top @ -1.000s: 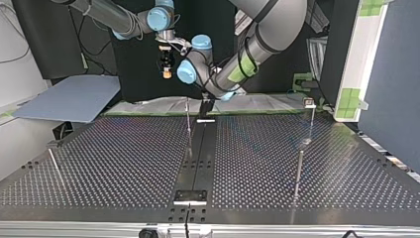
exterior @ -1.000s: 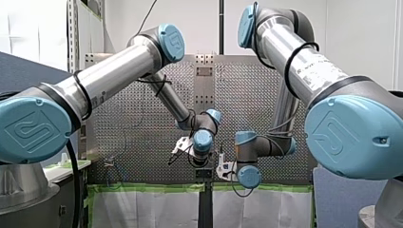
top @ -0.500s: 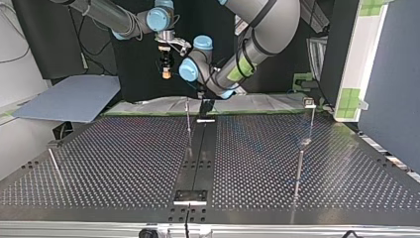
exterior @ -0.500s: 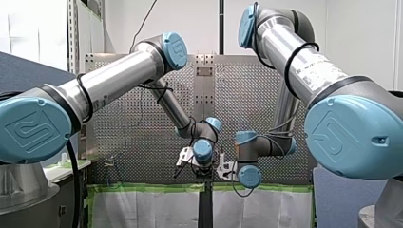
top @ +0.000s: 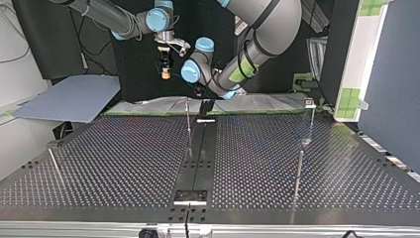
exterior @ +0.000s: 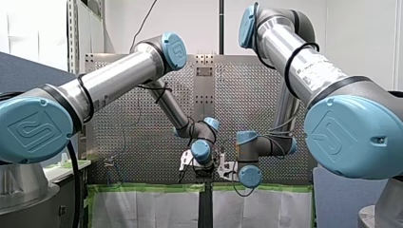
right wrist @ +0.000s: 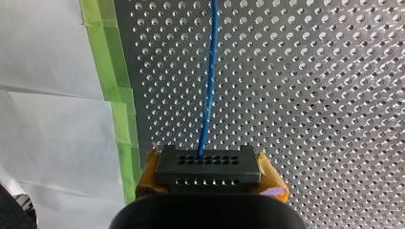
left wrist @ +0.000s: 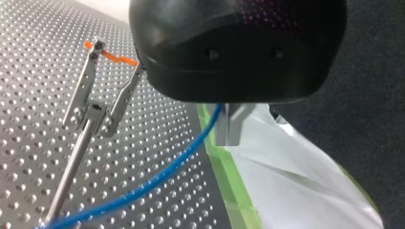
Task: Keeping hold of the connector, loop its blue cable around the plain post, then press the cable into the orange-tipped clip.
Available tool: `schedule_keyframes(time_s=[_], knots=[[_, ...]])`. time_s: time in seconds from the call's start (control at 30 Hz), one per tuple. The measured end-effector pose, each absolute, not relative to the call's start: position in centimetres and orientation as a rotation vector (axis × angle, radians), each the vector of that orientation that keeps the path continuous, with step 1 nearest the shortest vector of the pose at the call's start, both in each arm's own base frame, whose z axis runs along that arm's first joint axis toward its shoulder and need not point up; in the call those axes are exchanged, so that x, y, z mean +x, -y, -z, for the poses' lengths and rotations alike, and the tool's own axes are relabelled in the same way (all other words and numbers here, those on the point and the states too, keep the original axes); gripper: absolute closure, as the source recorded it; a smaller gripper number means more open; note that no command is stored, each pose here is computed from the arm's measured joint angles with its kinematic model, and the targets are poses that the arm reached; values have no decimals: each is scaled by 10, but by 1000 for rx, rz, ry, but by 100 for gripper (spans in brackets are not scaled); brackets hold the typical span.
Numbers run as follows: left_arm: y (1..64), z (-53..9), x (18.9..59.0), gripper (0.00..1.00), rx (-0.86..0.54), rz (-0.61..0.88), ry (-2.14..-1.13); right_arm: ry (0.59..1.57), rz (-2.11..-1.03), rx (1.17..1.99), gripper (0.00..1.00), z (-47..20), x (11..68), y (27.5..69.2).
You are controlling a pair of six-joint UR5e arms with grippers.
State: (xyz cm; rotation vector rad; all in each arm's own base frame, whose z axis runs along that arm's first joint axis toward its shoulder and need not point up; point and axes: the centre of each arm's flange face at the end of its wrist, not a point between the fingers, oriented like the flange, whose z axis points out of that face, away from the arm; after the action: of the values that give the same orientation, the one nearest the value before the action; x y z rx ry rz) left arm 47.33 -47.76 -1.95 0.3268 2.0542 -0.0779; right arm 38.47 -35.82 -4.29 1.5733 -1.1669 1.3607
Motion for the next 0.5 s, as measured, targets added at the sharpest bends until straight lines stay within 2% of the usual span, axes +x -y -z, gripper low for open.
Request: schedule_keyframes(time_s=[0.5], knots=[[473, 17, 474, 98, 221, 44, -2031, 1170, -1357, 1565, 100, 42, 383, 362]])
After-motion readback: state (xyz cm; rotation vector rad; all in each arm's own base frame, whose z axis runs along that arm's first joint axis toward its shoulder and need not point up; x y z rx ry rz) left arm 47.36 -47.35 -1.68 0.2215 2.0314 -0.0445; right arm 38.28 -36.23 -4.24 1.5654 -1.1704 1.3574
